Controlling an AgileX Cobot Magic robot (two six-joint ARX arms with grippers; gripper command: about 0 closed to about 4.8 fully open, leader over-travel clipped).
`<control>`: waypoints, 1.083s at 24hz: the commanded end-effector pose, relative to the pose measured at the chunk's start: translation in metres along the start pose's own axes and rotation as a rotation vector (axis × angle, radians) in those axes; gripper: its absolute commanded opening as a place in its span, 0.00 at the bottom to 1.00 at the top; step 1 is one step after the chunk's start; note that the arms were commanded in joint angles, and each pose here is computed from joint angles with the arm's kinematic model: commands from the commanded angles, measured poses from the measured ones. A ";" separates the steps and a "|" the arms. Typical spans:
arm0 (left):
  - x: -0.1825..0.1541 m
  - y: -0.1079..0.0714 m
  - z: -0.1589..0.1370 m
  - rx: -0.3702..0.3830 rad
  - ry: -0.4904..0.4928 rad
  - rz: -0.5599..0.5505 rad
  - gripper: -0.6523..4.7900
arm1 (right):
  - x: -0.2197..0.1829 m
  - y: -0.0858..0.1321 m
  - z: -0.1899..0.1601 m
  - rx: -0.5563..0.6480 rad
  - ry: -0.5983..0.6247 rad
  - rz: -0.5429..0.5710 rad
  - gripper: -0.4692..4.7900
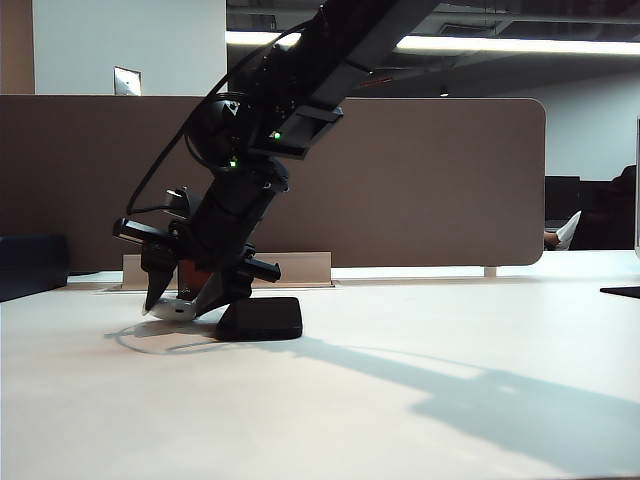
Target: Find the wireless headphone case on the desktop and place it on the left side of the phone.
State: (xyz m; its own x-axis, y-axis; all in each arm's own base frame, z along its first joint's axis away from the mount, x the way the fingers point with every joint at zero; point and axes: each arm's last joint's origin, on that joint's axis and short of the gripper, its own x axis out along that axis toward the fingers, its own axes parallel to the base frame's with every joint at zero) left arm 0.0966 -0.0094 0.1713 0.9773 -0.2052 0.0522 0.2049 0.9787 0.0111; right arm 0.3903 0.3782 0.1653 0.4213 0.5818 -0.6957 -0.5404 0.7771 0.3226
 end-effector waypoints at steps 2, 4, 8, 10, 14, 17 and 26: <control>0.000 0.000 0.002 -0.001 -0.015 0.001 0.11 | 0.002 0.000 -0.005 0.000 0.033 -0.014 0.63; 0.000 0.000 0.002 0.000 -0.015 0.001 0.11 | 0.001 0.000 -0.005 0.001 0.035 -0.014 0.69; 0.000 0.000 0.002 0.000 -0.015 0.001 0.11 | -0.008 0.002 0.003 0.000 0.011 -0.010 0.69; 0.000 0.000 0.002 -0.001 -0.015 0.001 0.11 | -0.013 0.003 0.007 -0.001 -0.003 -0.013 0.69; 0.000 0.000 0.002 0.000 -0.015 0.001 0.11 | -0.038 0.005 0.024 -0.021 -0.064 -0.030 0.69; 0.000 0.000 0.002 0.000 -0.015 0.001 0.11 | -0.053 0.007 0.033 -0.034 -0.098 -0.042 0.68; 0.000 0.000 0.002 0.000 -0.015 0.002 0.11 | -0.115 0.003 0.064 -0.097 -0.197 -0.076 0.54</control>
State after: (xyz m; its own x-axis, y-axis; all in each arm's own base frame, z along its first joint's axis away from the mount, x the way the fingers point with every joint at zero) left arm 0.0966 -0.0094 0.1713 0.9774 -0.2048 0.0525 0.2046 0.9788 0.0107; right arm 0.3869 0.3371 0.2704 0.5670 0.5668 -0.5977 -0.5590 0.7977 0.2262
